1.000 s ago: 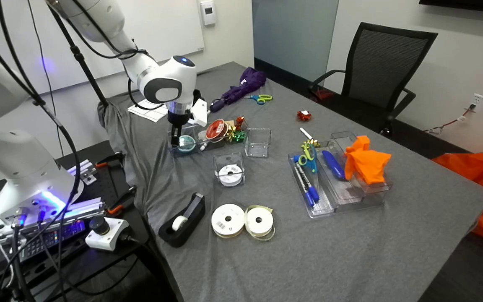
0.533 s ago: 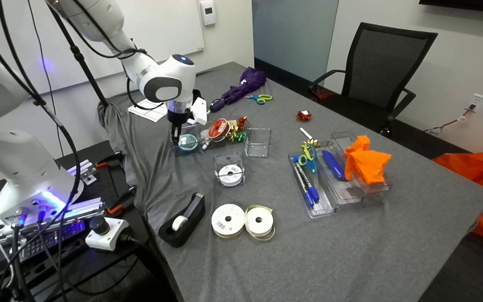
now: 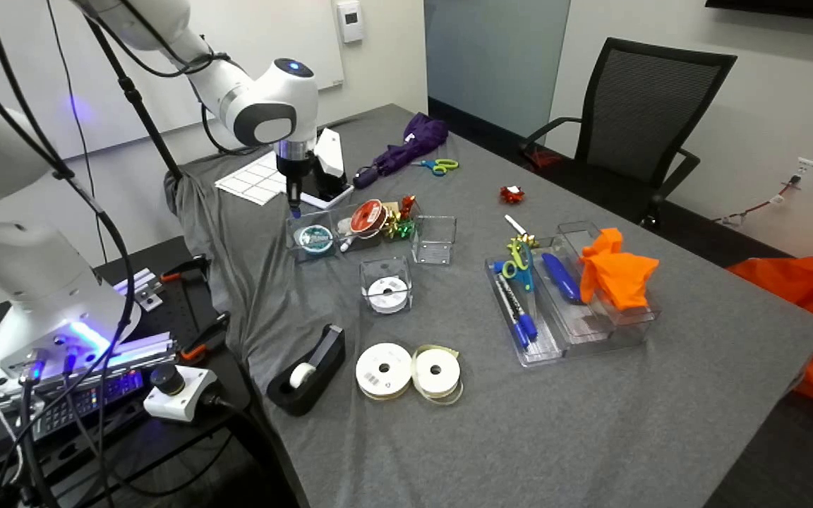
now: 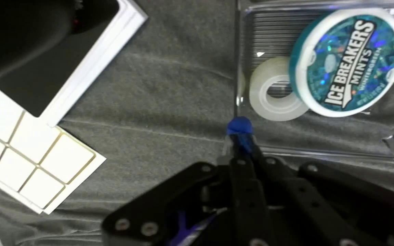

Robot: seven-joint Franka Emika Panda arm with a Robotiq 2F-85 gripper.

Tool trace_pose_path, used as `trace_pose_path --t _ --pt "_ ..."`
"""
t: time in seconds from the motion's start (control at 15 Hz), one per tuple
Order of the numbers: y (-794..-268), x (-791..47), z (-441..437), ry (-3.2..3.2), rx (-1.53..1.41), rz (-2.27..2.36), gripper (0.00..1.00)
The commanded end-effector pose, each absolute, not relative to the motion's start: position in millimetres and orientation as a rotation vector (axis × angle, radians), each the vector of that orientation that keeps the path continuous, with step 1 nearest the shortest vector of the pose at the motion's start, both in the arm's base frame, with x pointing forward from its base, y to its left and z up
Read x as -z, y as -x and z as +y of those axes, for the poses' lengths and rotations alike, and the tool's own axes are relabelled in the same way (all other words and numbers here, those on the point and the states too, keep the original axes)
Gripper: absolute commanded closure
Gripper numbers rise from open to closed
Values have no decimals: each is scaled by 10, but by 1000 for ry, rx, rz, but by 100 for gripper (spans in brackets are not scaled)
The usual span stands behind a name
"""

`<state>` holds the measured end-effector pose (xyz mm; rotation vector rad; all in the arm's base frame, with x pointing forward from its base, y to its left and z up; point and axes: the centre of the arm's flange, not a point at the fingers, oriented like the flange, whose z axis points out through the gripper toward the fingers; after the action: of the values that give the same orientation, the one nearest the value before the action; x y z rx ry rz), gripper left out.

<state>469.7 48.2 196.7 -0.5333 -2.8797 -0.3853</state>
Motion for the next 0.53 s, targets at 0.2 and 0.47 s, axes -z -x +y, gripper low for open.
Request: trace_pose_path --t 0.2,0.47 --pt "-4600 -2388 761 403 738 -2932 100" --pt "-4734 -2266 1110 254 911 -2965 100"
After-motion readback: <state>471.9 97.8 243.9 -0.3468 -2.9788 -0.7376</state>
